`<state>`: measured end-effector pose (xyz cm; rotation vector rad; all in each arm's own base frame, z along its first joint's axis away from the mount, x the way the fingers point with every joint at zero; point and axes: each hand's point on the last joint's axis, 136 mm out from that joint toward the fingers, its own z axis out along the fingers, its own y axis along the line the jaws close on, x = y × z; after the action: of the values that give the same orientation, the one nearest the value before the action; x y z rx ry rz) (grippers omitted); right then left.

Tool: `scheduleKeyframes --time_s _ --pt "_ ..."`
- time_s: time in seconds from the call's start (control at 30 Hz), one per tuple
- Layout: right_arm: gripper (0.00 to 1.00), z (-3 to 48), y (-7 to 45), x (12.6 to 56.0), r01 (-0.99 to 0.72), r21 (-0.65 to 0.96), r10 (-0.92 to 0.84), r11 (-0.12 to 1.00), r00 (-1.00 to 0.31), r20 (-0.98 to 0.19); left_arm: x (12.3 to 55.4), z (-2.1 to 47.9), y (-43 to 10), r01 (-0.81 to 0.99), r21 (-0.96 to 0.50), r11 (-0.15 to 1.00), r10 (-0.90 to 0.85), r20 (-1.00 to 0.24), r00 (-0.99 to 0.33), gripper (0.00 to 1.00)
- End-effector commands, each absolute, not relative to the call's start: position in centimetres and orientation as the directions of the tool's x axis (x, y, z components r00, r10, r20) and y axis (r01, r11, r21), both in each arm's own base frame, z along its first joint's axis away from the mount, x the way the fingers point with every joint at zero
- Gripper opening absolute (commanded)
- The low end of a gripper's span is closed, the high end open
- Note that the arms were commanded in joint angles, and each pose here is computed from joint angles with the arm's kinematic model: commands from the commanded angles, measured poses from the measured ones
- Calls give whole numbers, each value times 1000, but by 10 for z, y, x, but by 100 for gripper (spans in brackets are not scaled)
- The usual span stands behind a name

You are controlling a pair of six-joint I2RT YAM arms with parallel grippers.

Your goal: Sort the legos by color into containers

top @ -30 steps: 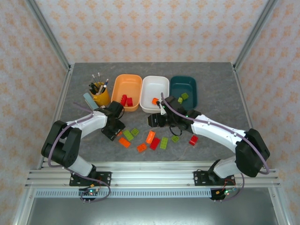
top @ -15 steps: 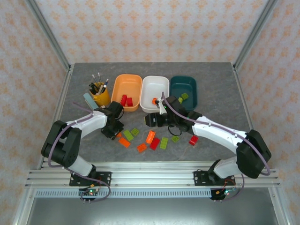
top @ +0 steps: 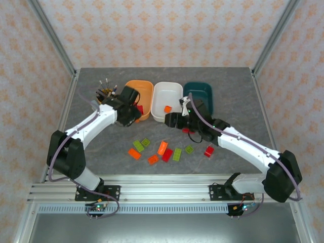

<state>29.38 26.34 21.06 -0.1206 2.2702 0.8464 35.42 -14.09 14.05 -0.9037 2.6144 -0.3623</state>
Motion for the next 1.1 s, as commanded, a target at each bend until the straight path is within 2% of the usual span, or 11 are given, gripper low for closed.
scheduleKeyframes --time_s 0.0,0.13,0.37,0.77,1.07 --pt "68 242 202 330 -74 436 313 897 -591 -744 373 152 -165 -395 -268 879 -466 -303 -831 31" --pt "68 243 173 350 60 383 344 922 -578 -740 407 158 -206 -275 -250 928 -348 -326 -879 29" --pt "68 245 150 367 162 375 395 913 -581 -712 445 121 -242 -197 -148 969 -234 -293 -927 28" --pt "68 230 139 356 212 358 408 910 -623 -668 442 59 -244 -179 -25 983 -181 -201 -963 28" --pt "69 218 139 353 229 337 401 913 -651 -644 441 69 -246 -166 -32 986 -170 -212 -962 56"
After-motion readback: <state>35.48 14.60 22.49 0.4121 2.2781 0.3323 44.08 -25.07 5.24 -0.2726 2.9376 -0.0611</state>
